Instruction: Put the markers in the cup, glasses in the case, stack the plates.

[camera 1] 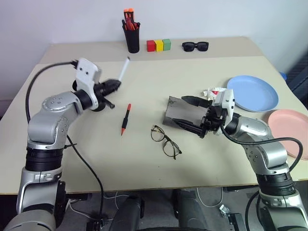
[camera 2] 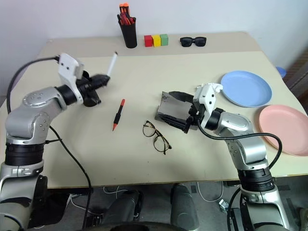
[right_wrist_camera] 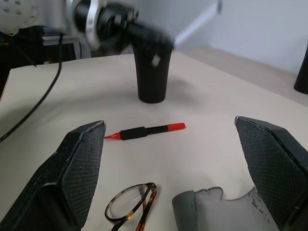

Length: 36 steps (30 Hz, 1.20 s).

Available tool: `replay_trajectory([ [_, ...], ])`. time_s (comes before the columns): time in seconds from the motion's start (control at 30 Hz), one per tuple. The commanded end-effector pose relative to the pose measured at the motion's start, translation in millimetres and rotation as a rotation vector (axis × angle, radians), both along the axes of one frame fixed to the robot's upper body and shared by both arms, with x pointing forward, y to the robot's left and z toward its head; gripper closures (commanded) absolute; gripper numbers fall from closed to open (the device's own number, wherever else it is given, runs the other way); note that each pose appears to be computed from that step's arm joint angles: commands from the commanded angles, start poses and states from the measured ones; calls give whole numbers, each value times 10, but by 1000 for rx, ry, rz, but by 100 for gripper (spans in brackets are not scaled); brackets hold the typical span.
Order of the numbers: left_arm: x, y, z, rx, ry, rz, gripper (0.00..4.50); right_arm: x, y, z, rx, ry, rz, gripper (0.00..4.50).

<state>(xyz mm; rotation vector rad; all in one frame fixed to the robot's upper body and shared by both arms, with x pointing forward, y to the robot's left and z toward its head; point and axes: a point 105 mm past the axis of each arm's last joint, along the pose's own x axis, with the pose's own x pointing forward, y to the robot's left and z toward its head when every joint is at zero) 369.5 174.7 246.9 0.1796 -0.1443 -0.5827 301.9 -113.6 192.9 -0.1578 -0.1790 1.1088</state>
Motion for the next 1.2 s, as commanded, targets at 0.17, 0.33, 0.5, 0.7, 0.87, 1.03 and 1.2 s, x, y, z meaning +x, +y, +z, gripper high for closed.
replay_trajectory([
  [0.17,1,498,540,-142,-279,178,445,9,15,199,31,-69,8,8],
  [0.33,-13,783,548,-190,-358,295,445,25,21,218,31,-75,11,8],
  [0.5,-33,872,401,-184,-387,350,445,24,27,219,29,-75,14,8],
  [0.7,-14,972,231,-201,-390,401,445,26,21,224,23,-74,17,8],
  [0.87,31,1002,59,-242,-356,425,445,22,20,222,17,-74,16,8],
  [1.03,37,941,-57,-259,-340,420,445,12,20,230,13,-77,16,8],
  [1.2,49,922,-152,-264,-310,412,445,7,24,231,12,-77,15,8],
])
